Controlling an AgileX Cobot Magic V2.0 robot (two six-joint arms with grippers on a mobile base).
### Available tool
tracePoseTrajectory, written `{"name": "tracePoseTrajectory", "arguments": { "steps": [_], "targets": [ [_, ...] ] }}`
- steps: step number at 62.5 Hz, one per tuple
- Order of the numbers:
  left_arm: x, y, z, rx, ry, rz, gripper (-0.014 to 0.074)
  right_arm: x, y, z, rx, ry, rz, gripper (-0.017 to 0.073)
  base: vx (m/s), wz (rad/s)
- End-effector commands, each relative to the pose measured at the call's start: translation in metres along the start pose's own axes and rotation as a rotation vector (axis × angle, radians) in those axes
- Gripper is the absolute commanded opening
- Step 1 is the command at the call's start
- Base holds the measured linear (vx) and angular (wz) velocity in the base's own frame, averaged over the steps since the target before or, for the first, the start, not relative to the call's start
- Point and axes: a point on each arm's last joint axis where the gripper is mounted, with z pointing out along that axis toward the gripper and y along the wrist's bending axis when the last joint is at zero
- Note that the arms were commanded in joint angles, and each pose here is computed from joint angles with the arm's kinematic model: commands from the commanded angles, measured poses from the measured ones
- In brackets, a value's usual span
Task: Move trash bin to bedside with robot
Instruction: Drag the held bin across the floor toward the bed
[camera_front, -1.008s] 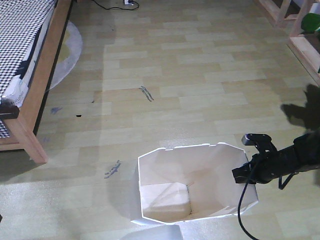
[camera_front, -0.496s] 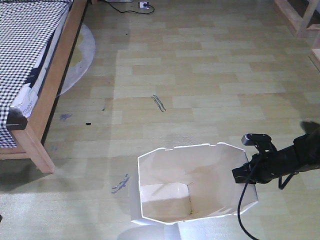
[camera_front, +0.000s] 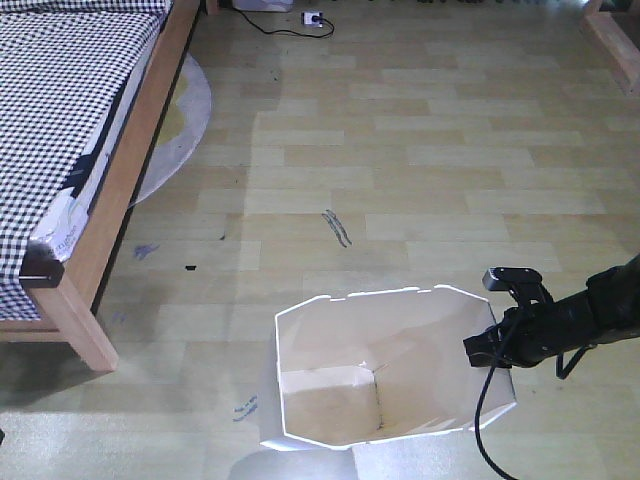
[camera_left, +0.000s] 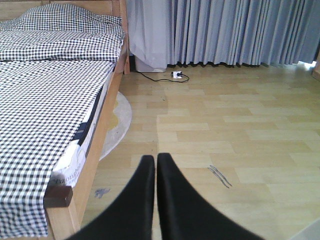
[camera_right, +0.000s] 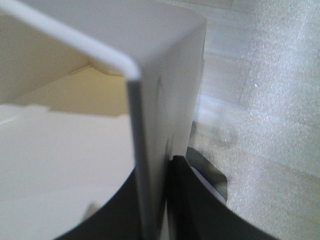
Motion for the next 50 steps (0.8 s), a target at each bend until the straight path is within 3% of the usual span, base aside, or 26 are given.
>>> {"name": "tracePoseTrajectory", "arguments": {
  "steps": [1, 50],
  "targets": [
    [-0.0008, -0.0001, 0.0005, 0.004, -0.065, -0.008, -0.0007, -0.0198, 0.0226, -0.0204, -0.183, -0.117, -0.006, -0.0005, 0.24, 0.04],
    [-0.0008, -0.0001, 0.0005, 0.004, -0.065, -0.008, -0.0007, -0.0198, 0.0226, -0.0204, -0.183, -0.117, -0.006, -0.0005, 0.25, -0.03]
  ]
}}
